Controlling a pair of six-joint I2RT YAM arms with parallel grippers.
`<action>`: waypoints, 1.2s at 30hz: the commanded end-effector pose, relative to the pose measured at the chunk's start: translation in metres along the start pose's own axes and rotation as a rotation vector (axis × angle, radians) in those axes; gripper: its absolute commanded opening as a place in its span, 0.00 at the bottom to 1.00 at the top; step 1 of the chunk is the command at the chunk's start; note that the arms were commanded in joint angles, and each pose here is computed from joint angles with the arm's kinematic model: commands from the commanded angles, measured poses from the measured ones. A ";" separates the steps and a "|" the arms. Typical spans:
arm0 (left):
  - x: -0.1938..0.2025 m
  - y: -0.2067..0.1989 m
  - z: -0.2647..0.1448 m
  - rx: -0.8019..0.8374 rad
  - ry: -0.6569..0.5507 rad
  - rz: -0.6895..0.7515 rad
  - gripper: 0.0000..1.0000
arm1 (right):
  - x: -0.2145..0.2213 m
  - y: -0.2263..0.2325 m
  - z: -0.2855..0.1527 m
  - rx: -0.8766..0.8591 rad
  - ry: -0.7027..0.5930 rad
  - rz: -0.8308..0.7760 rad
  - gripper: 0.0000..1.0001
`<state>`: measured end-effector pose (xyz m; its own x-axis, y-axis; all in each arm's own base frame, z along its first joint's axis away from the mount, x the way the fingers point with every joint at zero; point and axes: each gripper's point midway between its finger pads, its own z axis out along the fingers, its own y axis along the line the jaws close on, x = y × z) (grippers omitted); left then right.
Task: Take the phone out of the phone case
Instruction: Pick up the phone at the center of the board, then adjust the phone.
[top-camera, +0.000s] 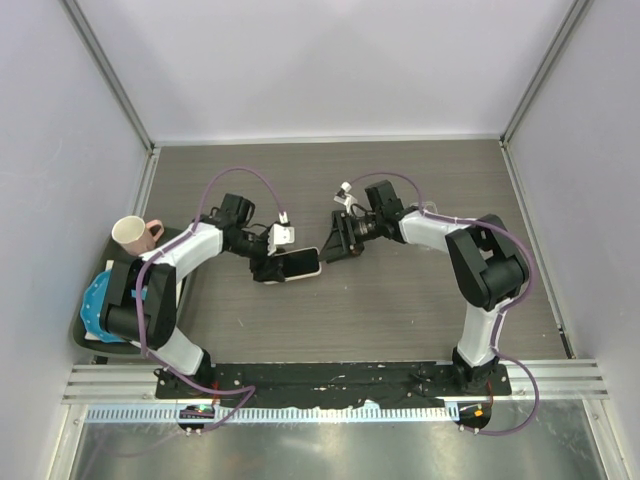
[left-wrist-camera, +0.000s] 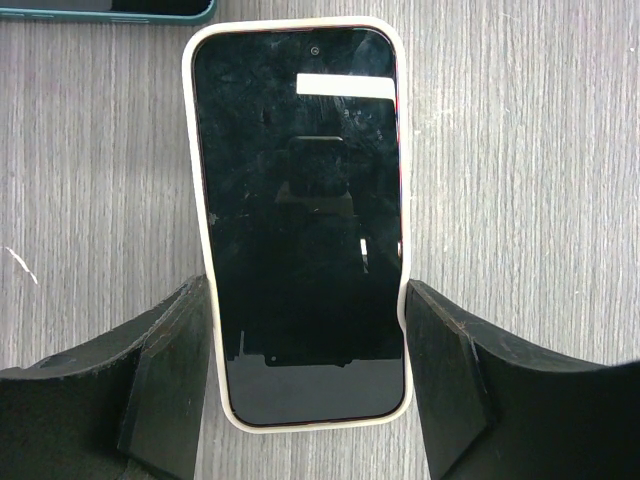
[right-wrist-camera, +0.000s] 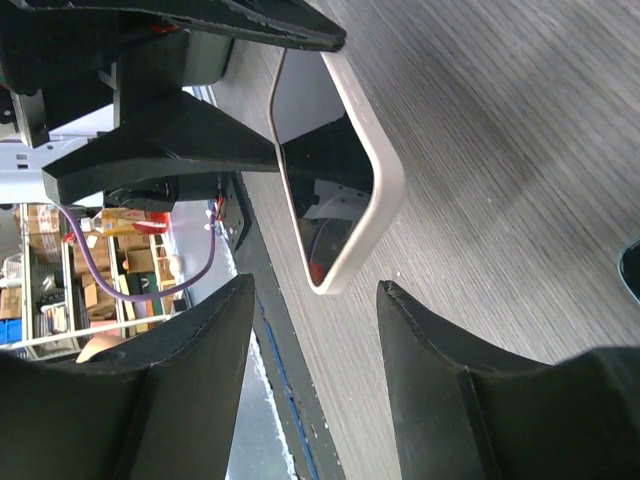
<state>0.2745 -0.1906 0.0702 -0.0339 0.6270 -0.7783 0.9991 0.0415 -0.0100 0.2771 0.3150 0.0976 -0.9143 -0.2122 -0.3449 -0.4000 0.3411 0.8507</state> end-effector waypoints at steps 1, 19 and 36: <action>-0.033 0.009 -0.007 -0.033 -0.101 0.096 0.00 | -0.013 0.015 0.010 -0.033 0.001 -0.061 0.58; -0.050 0.000 -0.008 -0.025 -0.128 0.115 0.00 | -0.030 0.027 0.022 -0.103 -0.006 -0.060 0.48; -0.052 0.011 -0.008 -0.091 -0.129 0.084 0.27 | -0.009 0.030 0.028 -0.114 0.059 -0.098 0.01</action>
<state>0.2726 -0.2043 0.0863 -0.0124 0.5920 -0.8058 0.9986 0.0480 0.0200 0.2830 0.3437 0.1032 -0.9221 -0.2268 -0.3135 -0.3716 0.2932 0.8809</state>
